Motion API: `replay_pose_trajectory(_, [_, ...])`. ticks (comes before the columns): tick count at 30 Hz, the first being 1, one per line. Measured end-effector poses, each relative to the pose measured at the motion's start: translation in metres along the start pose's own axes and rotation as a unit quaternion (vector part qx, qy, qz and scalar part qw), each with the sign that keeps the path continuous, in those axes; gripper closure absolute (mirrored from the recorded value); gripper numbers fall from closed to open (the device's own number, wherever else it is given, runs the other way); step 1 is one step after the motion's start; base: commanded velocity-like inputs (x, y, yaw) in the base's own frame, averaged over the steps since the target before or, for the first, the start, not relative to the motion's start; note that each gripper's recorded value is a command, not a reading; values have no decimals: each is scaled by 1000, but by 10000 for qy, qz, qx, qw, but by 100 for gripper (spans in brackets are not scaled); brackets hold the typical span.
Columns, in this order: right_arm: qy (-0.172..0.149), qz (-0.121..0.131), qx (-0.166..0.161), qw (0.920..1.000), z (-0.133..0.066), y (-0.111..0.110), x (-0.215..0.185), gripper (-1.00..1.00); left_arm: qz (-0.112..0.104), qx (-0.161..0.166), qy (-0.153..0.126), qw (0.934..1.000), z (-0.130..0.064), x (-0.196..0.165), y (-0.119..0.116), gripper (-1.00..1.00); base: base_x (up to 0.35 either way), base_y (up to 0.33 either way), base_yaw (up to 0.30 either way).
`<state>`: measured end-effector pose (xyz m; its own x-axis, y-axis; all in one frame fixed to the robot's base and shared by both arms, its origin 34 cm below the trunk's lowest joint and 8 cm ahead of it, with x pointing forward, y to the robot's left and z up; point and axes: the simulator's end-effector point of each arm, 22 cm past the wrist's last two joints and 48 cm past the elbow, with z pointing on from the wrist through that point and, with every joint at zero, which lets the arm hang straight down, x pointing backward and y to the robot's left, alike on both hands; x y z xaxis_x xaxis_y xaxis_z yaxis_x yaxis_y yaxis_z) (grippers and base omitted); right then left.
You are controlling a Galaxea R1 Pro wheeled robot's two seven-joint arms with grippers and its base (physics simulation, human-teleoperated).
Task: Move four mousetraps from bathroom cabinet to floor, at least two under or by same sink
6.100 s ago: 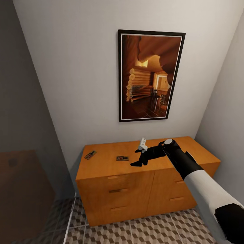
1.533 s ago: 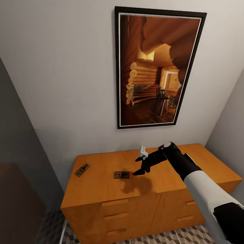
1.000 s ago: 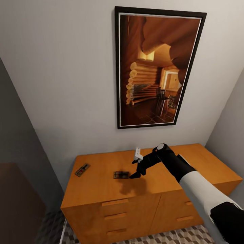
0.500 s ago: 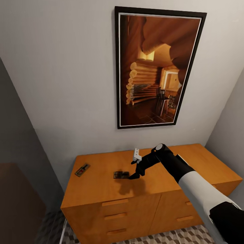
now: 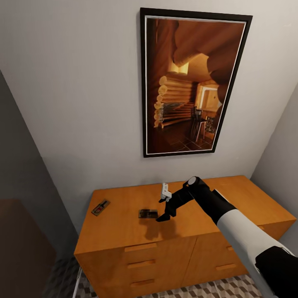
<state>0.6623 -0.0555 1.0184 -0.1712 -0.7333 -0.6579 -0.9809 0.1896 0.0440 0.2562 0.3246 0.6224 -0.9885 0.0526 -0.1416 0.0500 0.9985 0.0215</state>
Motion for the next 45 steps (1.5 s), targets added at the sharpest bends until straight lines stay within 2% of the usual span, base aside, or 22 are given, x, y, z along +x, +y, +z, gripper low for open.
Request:
replay_pose_trajectory(13, [-78, -68, -58, 9999, 6, 6, -12, -100, 1, 1, -6, 10000, 0, -1, 0, -100, 1, 0, 0])
replay_pose_trajectory(19, [-201, -257, -122, 9994, 13, 12, -27, -100, 1, -5, -2, 10000, 0, 0, 1, -100, 118, 0, 0])
replay_pose_trajectory(30, [-221, -300, -122, 9992, 13, 12, -28, -100, -3, -15, 17, 10000, 0, 1, 2, -100, 85, 0, 0])
replay_pose_trajectory(36, [-240, -402, -119, 9988, 13, 11, -26, -100, -3, -15, 23, 10000, 0, 1, 2, -100, 3, 0, 0])
replay_pose_trajectory(45, [-157, -267, -191, 9993, 18, 12, -10, -100, -5, -15, 23, 10000, 0, 1, 2, -100, 40, 0, 0])
